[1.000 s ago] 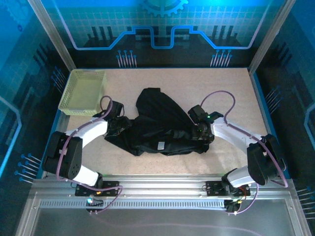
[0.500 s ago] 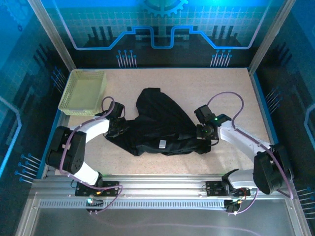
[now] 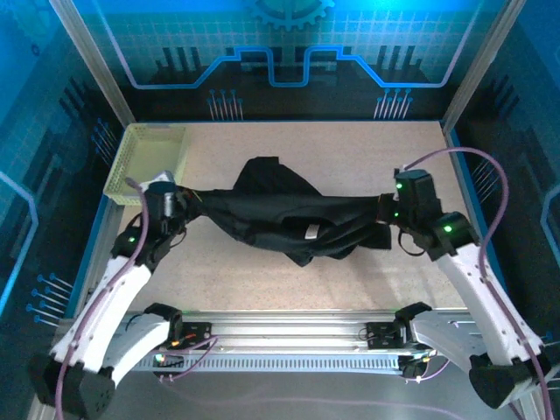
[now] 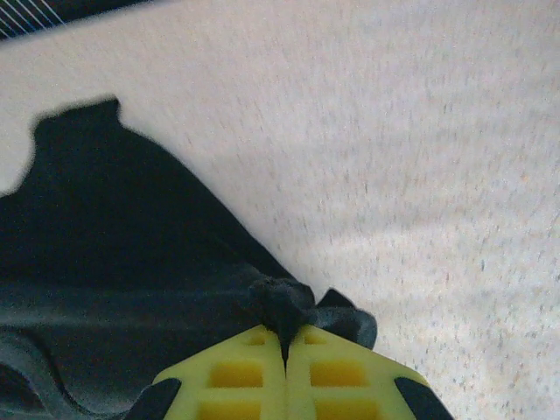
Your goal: Fold the inside-out t-shirt
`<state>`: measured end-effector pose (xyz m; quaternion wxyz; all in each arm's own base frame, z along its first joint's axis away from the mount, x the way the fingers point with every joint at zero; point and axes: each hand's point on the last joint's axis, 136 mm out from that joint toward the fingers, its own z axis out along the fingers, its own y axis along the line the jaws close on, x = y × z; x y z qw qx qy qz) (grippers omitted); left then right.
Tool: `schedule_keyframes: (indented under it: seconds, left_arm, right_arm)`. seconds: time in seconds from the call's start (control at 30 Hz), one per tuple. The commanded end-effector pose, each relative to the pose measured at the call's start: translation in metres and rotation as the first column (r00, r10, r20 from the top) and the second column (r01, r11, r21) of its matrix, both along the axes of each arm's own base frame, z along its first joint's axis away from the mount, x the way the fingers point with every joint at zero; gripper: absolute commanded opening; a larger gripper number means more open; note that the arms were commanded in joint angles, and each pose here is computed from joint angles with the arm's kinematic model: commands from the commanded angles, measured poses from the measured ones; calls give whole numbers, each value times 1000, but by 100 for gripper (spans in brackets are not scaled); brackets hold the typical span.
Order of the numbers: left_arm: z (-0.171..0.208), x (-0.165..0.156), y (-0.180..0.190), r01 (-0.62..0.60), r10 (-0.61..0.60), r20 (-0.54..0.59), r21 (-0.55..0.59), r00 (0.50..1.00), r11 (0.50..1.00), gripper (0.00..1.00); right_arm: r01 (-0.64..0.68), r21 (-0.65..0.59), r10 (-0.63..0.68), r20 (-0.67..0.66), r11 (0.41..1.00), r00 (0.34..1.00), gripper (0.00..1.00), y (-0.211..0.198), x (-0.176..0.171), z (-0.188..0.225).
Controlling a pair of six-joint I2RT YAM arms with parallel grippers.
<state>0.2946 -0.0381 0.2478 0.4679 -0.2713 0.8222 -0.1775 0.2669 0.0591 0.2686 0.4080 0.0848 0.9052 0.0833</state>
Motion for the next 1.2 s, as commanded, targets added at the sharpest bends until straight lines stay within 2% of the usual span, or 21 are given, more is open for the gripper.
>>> schedule_keyframes:
  seconds: [0.0, 0.13, 0.2, 0.27, 0.37, 0.47, 0.53, 0.67, 0.8, 0.83, 0.93, 1.03, 1.17]
  left_arm:
    - [64, -12, 22, -72, 61, 153, 64, 986, 995, 0]
    - [127, -26, 25, -68, 50, 294, 51, 955, 996, 0]
    - [146, -32, 21, -41, 30, 347, 25, 938, 999, 0]
    - [148, -30, 13, -3, 0, 339, 10, 941, 1000, 0]
    - [100, -1, 0, 38, -41, 167, 22, 985, 999, 0]
    - [22, 33, -15, 83, -80, -95, 26, 992, 996, 0]
    - [-37, 51, -23, 101, -90, -294, 24, 952, 995, 0]
    - [-112, 69, -26, 105, -65, -516, 48, 854, 993, 2]
    - [-139, 77, -19, 98, -14, -612, 103, 791, 990, 35]
    - [-138, 77, -18, 95, -5, -616, 114, 788, 989, 43]
    - [-122, 69, -28, 135, -13, -577, 169, 817, 976, 58]
    - [-114, 49, -52, 221, -75, -572, 190, 817, 957, 63]
    - [-120, 23, -81, 309, -158, -587, 166, 794, 936, 60]
  right_arm:
    - [-45, 2, 44, 126, 999, 991, 0, -5, -7, 53]
    - [-78, 14, 70, 295, 997, 953, 0, -6, -16, 118]
    - [-102, 19, 89, 355, 995, 931, 0, -5, -23, 141]
    - [-101, 21, 87, 366, 995, 926, 0, -5, -25, 147]
    - [-96, 31, 85, 255, 995, 963, 0, 1, -6, 107]
    - [-75, 40, 72, 70, 996, 995, 0, 10, 20, 37]
    - [-45, 34, 47, -67, 998, 997, 0, 12, 38, -15]
    - [5, 31, 3, -249, 1000, 968, 0, 11, 62, -90]
    - [37, 11, -31, -321, 999, 946, 0, 5, 81, -128]
    - [44, 10, -38, -338, 999, 940, 0, 3, 86, -134]
    - [60, -6, -58, -378, 998, 924, 0, -1, 93, -147]
    - [71, -18, -72, -387, 997, 919, 0, -5, 95, -153]
    - [70, -25, -74, -397, 997, 915, 0, -7, 93, -158]
